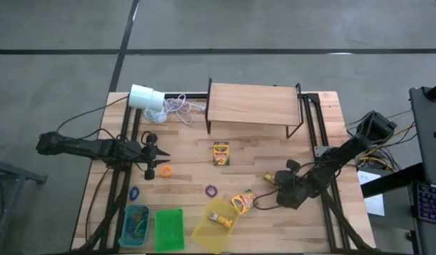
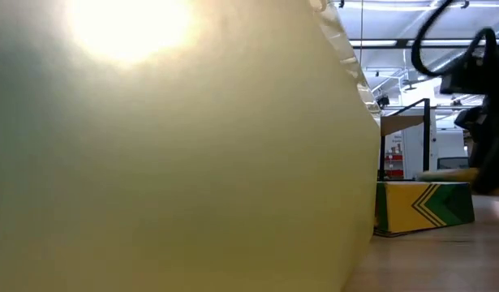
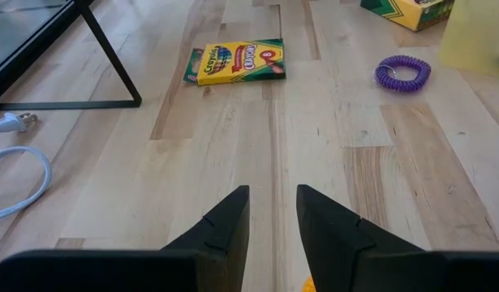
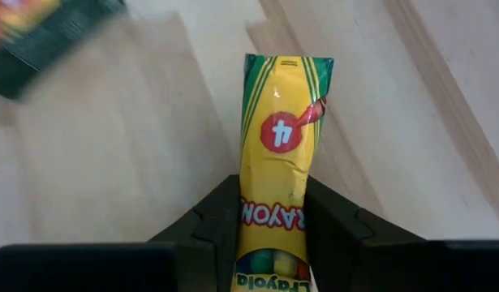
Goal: Pick & Place Office Desk Supplies
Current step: Put the crayon box into the yellow bin
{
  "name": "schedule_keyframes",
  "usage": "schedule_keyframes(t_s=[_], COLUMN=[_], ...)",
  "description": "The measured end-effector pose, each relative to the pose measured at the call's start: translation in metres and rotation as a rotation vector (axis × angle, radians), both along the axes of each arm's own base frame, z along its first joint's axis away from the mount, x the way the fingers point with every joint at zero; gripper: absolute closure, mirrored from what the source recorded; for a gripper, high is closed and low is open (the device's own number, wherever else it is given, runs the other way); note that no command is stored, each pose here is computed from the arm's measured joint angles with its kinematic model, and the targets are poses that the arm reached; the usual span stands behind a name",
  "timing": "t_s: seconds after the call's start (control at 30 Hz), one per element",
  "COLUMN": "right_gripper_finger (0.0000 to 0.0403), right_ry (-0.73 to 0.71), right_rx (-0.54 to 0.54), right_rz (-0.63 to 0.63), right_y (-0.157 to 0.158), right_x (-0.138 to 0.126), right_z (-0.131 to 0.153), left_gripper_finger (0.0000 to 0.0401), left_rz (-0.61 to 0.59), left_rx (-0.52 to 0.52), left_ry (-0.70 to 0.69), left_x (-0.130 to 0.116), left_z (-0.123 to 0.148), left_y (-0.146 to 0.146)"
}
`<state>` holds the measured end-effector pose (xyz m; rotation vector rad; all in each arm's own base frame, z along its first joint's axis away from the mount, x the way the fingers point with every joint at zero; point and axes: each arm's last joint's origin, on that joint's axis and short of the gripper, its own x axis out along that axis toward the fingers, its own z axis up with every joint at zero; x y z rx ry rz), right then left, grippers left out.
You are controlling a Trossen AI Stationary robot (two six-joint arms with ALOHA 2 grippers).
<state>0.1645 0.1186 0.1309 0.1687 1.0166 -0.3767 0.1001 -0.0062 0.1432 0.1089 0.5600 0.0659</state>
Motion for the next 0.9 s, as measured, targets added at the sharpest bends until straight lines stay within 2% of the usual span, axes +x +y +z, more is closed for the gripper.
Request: schedule_keyframes(t_s=[0.2, 0.43, 0.6, 0.77, 0.9], right_gripper_finger=[0.0284, 0.0288, 0.0294, 0.0295, 0.0296], right_ry=[-0.096, -0.306, -0.449, -0.539, -0.577], right_rx=[0.063, 0.183, 0.238, 0.21, 0.156], right_rz=[-0.004, -0.101, -0.116, -0.01, 0.054], right_y=[0.016, 0.035, 0.046, 0.054, 0.063], right_x=[0.019, 0.047, 0.064, 0.08, 0.099], right_z=[0.028, 0.081, 0.118, 0.157, 0.171], left_gripper_finger=[0.0292, 0.0292, 0.0292, 0.0292, 0.0292], left_rz=[0.0, 0.0, 0.0, -0.002, -0.002], left_rx=[0.0, 0.0, 0.001, 0.003, 0.003], left_ry=[0.0, 0.001, 0.001, 0.001, 0.001], left_x=[0.0, 0.0, 0.0, 0.0, 0.0], left_z=[0.0, 0.0, 0.0, 0.0, 0.0], left_y=[0.0, 0.0, 0.0, 0.0, 0.0])
